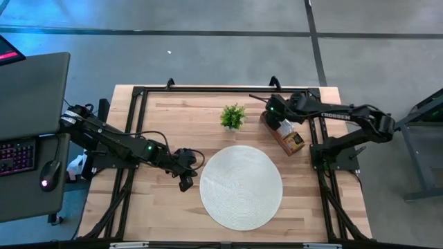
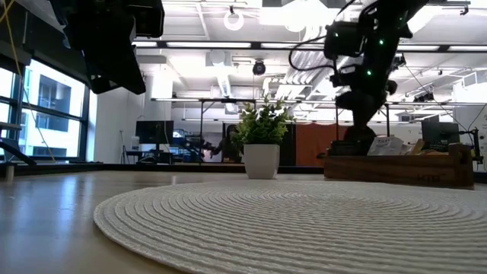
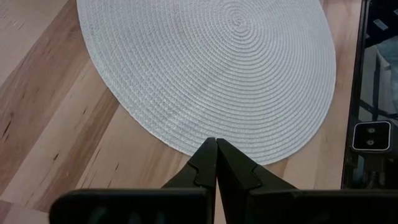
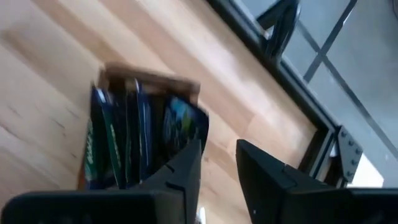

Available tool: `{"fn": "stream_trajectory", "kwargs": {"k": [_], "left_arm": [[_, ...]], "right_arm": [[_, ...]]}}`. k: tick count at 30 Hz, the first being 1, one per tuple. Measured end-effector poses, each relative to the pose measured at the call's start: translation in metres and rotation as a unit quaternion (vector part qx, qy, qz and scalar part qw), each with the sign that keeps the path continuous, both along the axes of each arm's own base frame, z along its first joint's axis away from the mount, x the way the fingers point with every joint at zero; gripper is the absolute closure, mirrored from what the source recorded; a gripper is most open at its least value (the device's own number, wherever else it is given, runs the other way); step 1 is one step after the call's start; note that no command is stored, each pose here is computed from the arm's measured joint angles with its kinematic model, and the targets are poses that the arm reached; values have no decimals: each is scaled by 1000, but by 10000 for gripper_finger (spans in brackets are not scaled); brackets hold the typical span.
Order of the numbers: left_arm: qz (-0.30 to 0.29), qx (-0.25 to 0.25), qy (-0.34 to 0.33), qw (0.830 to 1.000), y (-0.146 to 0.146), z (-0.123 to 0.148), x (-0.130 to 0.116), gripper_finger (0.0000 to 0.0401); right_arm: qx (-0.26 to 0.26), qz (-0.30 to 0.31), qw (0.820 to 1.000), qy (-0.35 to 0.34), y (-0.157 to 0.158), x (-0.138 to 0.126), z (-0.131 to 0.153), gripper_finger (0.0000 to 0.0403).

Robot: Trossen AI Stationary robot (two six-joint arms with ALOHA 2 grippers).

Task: Pick & Place Tea
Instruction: Adjust the black tea bags in the left section of the wooden organizer

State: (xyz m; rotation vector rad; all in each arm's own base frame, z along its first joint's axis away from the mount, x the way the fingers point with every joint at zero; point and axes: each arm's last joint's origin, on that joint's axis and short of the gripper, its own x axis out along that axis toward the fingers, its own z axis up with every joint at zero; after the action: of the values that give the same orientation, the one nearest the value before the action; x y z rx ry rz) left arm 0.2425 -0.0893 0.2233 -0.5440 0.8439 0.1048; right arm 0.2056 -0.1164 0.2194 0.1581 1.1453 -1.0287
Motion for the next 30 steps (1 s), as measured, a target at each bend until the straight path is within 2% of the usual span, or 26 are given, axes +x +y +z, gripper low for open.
{"fn": "stream_trajectory", "kwargs": {"k": [5,13,23,30], "left_arm": [[0,0,0,1000,0,0,0,396],[-1,-1,0,1000,0,0,0,396],[-1,-1,0,1000,0,0,0,396],[-1,-1,0,1000,0,0,0,396]], "right_arm": [[10,4,1000,8,2,-4,-14,330],[-3,18,1000,-10,-6,-2,-15,398],[45,67,995,-61,-13,4,-6,401],[82,28,993,-80,-24,-6,-13,401]]}}
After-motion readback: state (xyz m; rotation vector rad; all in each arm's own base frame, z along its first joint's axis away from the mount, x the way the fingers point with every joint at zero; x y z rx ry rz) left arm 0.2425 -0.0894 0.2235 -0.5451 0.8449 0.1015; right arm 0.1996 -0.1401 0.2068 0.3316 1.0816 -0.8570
